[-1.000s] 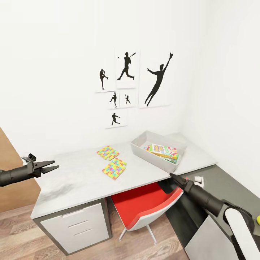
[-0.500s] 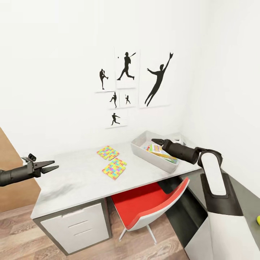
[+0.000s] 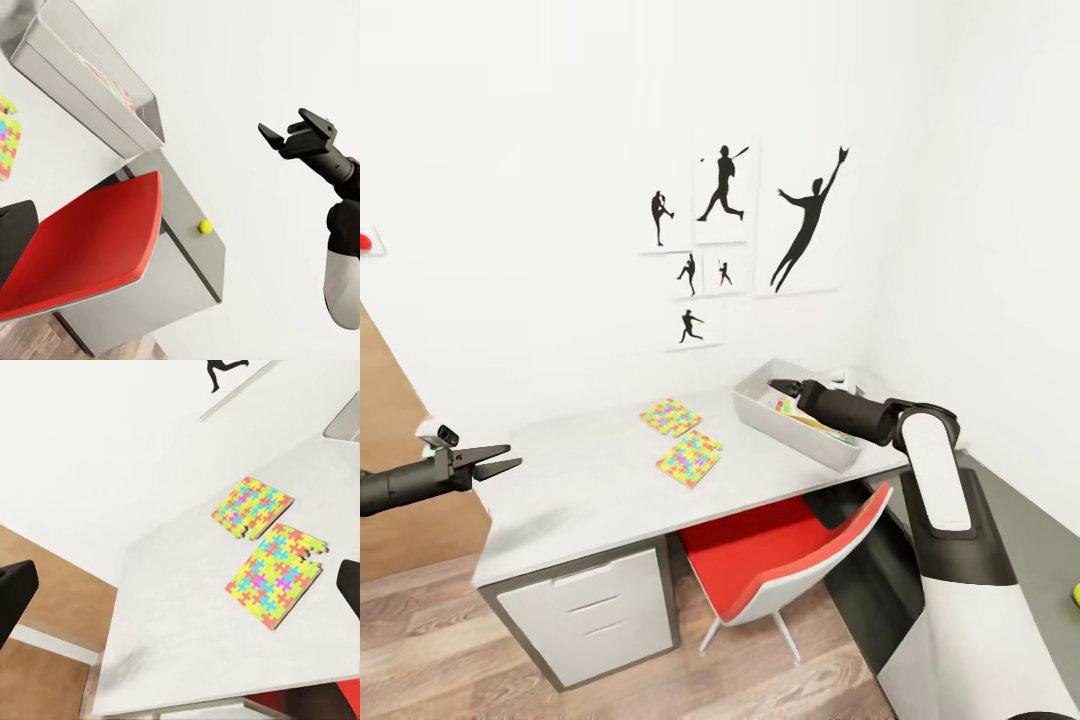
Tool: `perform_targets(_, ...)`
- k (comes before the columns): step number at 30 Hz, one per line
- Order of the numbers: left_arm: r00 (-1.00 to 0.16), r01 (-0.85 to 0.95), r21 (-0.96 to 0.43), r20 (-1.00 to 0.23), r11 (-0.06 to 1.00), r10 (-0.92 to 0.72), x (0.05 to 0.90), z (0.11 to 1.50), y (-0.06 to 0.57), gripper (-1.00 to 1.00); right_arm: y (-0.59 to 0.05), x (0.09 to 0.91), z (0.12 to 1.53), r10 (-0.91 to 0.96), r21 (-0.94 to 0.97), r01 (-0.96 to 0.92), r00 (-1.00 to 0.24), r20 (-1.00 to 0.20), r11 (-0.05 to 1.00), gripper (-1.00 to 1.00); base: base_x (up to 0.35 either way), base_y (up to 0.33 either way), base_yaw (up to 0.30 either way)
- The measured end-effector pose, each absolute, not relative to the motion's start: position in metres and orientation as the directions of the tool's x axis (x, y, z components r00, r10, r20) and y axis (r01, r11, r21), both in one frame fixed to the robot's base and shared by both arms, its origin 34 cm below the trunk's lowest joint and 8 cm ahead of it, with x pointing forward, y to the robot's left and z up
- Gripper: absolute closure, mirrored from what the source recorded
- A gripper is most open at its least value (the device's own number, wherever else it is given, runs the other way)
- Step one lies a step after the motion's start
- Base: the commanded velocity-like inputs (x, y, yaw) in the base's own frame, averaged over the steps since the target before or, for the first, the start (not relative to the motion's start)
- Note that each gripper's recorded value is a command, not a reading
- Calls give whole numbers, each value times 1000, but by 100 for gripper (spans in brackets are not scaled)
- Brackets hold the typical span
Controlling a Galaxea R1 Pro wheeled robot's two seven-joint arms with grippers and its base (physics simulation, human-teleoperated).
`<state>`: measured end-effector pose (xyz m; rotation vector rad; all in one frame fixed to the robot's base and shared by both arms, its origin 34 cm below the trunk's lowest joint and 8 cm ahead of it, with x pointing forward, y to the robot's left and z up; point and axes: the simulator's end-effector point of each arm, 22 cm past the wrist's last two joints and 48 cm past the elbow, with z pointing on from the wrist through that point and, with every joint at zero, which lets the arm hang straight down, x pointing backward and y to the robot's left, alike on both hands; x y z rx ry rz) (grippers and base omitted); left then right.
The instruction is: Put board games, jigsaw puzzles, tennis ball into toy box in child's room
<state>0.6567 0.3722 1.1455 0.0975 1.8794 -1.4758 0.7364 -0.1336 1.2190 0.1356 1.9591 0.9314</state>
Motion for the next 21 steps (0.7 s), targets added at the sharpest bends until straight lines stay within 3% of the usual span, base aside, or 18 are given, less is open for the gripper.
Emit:
perform_targets(11,-727,474,-811,-580,342,-367,656,1146,375,-100,-126,737,1198,404,622,-220,-591,-698,752,-100,-19,174,256)
perform_targets(21,-722,472,-806,-586,357,-368,655,1148,384,-100,-120,753,1186,402,598,-132,-624,-670,791,-100,0,27,287)
